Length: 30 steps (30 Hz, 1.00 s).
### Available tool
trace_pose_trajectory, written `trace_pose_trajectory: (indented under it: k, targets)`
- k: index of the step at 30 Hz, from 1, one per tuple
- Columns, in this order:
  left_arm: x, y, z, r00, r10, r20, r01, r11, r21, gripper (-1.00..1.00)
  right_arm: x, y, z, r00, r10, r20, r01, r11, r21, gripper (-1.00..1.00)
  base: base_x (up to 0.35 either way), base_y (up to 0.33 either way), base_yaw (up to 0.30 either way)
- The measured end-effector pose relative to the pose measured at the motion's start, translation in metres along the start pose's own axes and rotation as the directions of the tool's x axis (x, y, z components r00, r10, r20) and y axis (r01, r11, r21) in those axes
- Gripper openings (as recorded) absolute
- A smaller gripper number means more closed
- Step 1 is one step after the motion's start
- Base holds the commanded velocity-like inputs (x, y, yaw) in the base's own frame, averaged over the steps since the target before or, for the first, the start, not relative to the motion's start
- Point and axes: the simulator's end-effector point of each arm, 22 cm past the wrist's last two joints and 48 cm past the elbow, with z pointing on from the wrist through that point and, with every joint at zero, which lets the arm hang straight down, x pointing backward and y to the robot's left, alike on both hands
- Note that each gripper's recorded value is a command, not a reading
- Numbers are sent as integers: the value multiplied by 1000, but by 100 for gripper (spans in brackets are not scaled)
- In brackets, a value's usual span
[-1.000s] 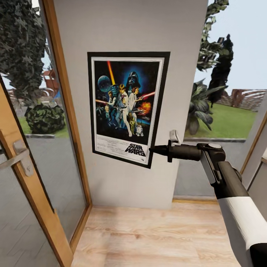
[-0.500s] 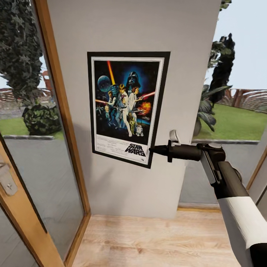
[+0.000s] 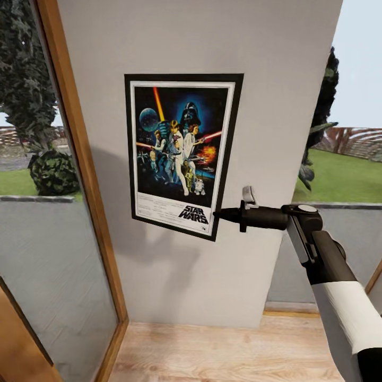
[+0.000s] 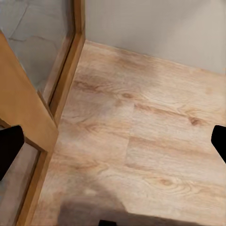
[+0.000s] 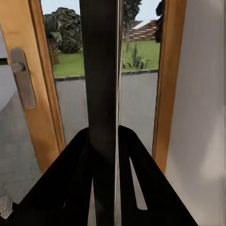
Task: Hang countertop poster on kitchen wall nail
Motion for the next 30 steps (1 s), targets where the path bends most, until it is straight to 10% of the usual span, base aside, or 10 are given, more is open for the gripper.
trace_pose_trajectory:
  k: [30]
  targets:
    - [0, 0, 0, 1000, 0, 0, 0, 1000, 0, 100, 0, 0, 0, 1000, -1, 1, 1, 1000, 0, -100, 200, 7, 0]
